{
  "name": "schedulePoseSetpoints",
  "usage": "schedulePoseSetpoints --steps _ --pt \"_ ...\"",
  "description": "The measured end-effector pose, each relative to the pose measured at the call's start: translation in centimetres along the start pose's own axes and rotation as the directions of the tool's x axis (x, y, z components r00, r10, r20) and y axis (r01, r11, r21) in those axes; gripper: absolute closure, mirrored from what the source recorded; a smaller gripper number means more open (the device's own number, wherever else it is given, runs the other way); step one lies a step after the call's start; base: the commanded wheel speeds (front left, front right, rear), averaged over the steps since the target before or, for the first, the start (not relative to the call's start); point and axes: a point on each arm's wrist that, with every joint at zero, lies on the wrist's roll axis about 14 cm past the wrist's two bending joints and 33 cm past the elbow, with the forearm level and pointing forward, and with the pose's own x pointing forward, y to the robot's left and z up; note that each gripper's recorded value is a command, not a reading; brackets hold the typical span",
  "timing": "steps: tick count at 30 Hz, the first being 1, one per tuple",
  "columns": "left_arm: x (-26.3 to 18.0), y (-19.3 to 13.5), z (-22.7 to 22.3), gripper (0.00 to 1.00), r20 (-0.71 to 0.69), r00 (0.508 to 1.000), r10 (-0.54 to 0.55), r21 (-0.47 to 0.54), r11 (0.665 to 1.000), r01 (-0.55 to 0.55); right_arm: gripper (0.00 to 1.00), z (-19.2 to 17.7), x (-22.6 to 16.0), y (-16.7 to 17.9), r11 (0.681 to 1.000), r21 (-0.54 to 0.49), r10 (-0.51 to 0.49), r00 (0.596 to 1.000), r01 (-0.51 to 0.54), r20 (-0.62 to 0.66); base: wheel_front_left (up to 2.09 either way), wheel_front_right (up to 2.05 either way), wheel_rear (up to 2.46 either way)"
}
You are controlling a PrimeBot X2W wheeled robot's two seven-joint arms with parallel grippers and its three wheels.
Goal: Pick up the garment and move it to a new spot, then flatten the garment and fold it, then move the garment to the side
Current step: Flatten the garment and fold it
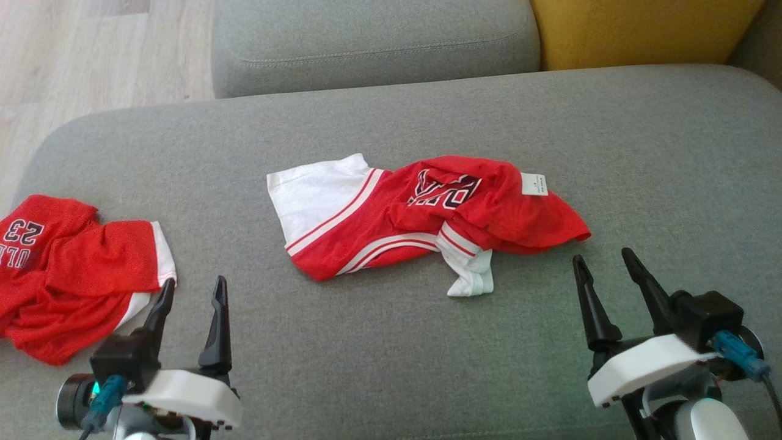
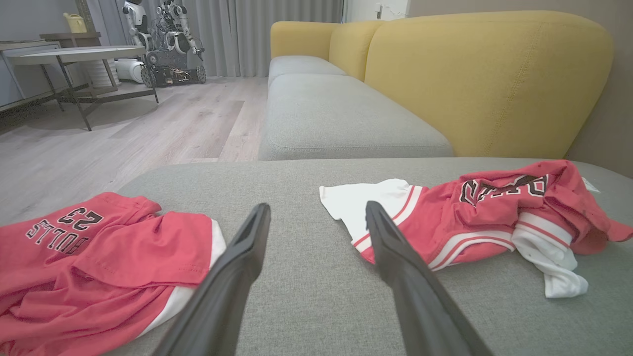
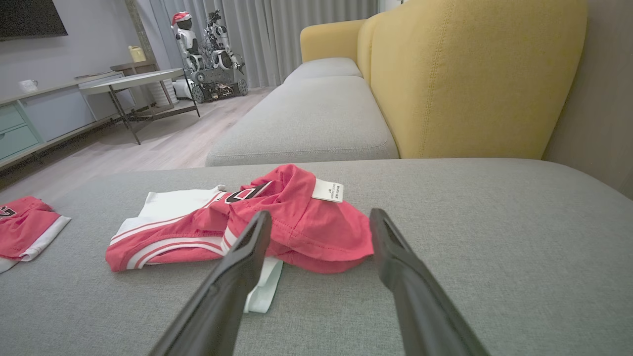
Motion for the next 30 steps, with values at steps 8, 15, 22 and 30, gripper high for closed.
schedulePoseSetpoints --steps 8,15,22,30 --pt "-0.1 -0.3 -0.3 0.0 -0.009 1.0 -0.009 -0.002 1.0 0.009 0.0 -0.2 0.1 0.1 1.0 0.0 0.003 1.0 -0.003 -0.011 0.0 0.0 0.0" --pt "0.0 -0.3 -0.4 0.0 -0.012 1.0 -0.006 -0.009 1.0 0.006 0.0 -0.5 0.3 0.1 1.0 -0.006 0.004 1.0 -0.004 -0.022 0.0 0.0 0.0" --pt "0.5 -0.1 -0.7 0.0 -0.019 1.0 -0.002 -0.012 1.0 0.002 0.0 -2.6 1.1 0.4 1.0 -0.022 0.017 0.996 -0.019 -0.092 0.0 0.0 0.0" --pt "2.7 0.1 0.2 0.0 0.019 1.0 -0.007 -0.015 1.0 0.007 0.0 -5.2 5.5 2.2 0.991 -0.089 0.086 0.978 -0.104 -0.189 0.0 0.0 0.0"
